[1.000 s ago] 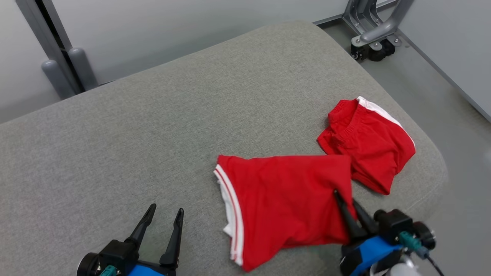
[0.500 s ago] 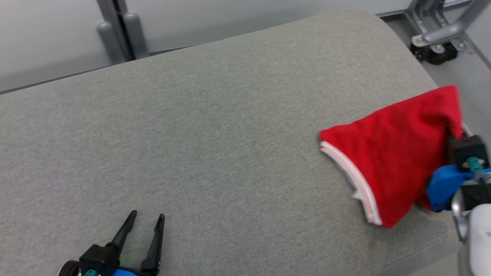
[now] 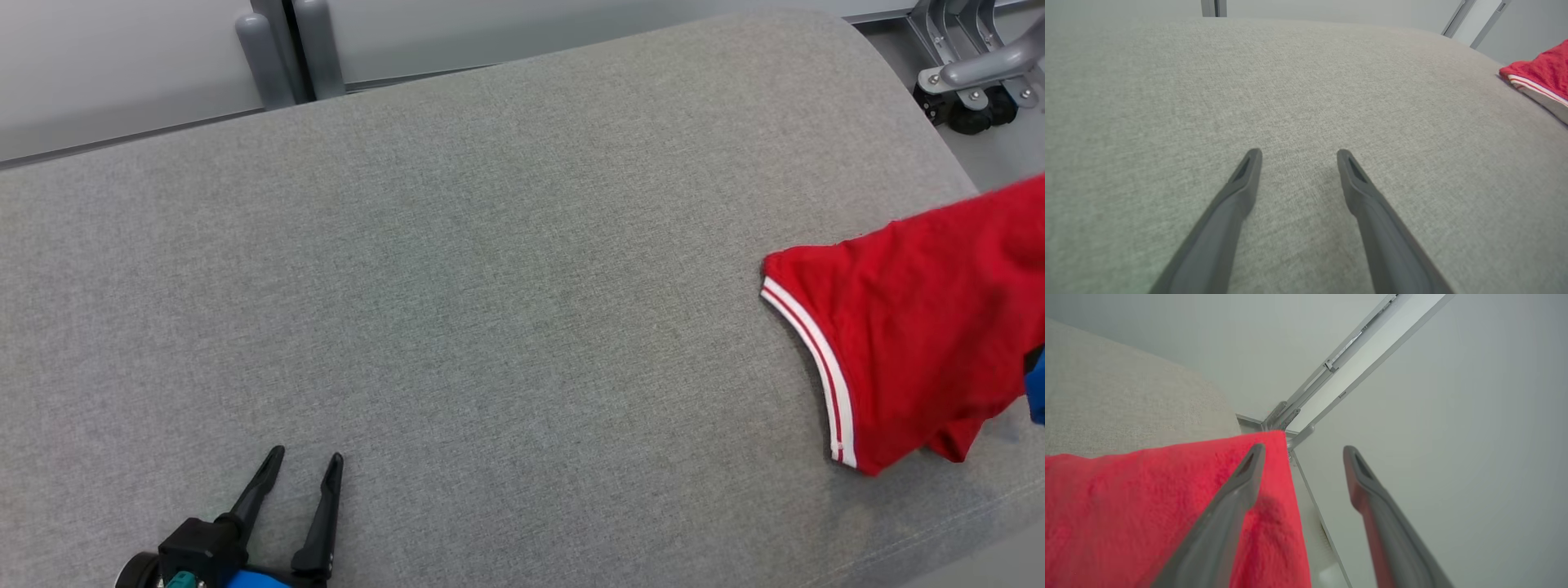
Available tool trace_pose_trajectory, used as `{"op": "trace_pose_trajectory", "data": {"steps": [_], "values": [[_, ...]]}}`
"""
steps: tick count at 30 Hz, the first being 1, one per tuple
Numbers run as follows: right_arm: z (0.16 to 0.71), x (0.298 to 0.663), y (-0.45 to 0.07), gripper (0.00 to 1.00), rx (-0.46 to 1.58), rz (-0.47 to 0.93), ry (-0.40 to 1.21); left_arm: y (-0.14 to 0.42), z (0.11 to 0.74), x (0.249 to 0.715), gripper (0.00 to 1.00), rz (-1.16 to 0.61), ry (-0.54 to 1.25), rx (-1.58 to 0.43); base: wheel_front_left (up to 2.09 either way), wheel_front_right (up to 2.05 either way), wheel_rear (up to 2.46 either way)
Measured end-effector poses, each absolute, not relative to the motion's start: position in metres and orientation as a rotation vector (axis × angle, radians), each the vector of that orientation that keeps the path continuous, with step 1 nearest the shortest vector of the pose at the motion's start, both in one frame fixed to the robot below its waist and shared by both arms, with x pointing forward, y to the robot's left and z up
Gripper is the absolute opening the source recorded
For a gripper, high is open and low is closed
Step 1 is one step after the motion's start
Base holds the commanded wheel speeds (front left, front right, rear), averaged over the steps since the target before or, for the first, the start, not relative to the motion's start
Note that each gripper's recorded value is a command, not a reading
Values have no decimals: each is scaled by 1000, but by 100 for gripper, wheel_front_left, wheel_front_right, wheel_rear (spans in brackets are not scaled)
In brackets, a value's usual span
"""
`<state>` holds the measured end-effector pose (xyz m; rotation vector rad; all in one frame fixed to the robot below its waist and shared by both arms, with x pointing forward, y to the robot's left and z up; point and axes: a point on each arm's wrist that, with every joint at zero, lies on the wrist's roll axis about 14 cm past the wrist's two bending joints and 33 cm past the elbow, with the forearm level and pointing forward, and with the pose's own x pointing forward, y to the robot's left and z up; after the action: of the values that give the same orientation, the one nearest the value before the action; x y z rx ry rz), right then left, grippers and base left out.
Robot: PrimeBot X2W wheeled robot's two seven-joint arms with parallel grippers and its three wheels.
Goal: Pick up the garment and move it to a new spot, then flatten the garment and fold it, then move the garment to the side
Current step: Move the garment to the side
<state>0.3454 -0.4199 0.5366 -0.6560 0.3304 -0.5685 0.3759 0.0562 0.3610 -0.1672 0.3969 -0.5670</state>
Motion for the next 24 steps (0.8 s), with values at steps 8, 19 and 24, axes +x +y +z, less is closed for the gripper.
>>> {"op": "trace_pose_trajectory", "data": {"steps": [8,19,24], "values": [[581,379,-369,100,-603,-496,32,75,373,390,100,-494,347,-160,0,0,0],[546,427,-263,100,-235,-147,-114,137,420,406,100,-266,185,-131,0,0,0],[500,428,-223,100,-102,-35,-27,162,430,395,100,-181,158,-119,0,0,0]]}}
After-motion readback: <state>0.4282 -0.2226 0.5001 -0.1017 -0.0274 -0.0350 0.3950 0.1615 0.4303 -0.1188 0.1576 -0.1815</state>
